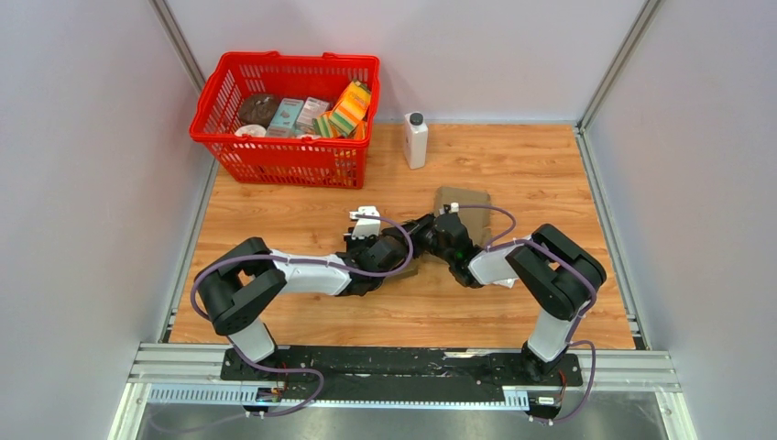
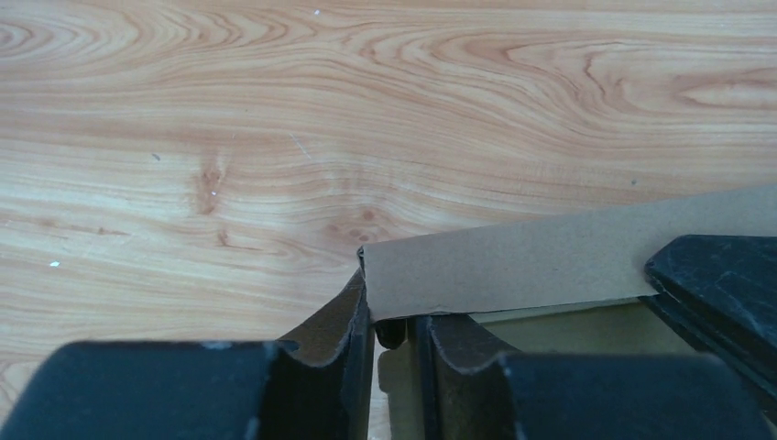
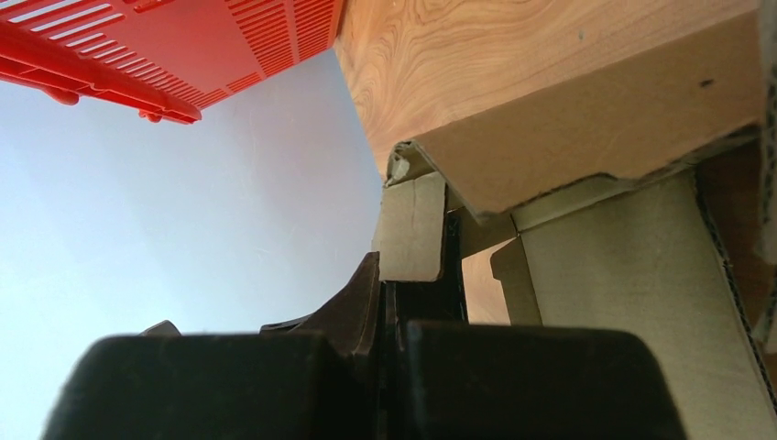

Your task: Fold the paper box

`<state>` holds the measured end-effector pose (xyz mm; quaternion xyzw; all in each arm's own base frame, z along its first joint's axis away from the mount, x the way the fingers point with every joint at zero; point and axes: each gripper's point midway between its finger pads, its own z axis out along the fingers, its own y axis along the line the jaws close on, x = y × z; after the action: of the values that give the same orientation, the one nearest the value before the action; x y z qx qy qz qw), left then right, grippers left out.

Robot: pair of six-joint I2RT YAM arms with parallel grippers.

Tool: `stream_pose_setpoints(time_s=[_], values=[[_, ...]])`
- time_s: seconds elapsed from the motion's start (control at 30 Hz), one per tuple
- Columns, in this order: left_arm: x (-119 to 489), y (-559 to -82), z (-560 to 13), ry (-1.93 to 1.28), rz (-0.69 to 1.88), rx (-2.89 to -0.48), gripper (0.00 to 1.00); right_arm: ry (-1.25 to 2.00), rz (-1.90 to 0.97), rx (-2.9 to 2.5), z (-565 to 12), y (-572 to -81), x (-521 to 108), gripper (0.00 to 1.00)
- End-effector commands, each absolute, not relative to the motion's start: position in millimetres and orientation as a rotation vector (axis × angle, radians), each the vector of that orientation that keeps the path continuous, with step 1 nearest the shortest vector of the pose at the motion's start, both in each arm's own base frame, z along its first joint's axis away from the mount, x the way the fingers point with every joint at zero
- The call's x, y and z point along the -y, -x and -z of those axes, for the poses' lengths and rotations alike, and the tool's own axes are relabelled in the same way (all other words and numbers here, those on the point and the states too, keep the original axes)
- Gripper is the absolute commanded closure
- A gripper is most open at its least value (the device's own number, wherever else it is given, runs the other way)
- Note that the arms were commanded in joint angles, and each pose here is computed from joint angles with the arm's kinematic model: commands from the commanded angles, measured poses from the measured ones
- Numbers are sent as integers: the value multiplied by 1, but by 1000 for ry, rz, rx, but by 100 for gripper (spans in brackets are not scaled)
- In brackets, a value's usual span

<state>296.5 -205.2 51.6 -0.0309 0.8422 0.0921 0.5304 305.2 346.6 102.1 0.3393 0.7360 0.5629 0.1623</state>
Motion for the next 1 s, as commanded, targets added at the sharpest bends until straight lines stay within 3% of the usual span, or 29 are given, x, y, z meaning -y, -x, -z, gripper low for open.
stream_pose_setpoints(time_s=[0.0, 0.1, 0.2, 0.3, 0.4, 0.43, 0.53, 0.6, 0.77, 0.87, 0.97], values=[[222, -308, -61, 75, -155, -1979, 85, -920, -1615, -2205, -92, -281, -353, 100], [218, -307, -58, 76, -196, -1984, 100, -924, -1626, -2199, -94, -280, -353, 100], [217, -305, -52, 61, -187, -1995, 100, -866, -1611, -2189, -97, -281, -352, 100], [219, -300, -46, 22, -142, -2010, 100, -681, -1570, -2190, -104, -280, -351, 86], [216, -293, -44, -7, -97, -2014, 100, -371, -1396, -2252, -109, -271, -343, 62], [215, -292, -44, -12, -91, -2014, 100, -254, -1354, -2234, -122, -268, -339, 49], [204, -284, -45, -22, -92, -2017, 100, 92, -1141, -2263, -134, -256, -321, 40], [198, -279, -47, -36, -86, -2017, 100, 272, -1030, -2253, -139, -249, -307, 38], [190, -270, -47, -77, -76, -2026, 100, 353, -744, -2218, -159, -255, -262, 32], [187, -267, -46, -72, -71, -2038, 100, 313, -773, -2226, -166, -259, -268, 37], [188, -265, -46, -58, -50, -2041, 100, 256, -831, -2245, -158, -263, -280, 48]])
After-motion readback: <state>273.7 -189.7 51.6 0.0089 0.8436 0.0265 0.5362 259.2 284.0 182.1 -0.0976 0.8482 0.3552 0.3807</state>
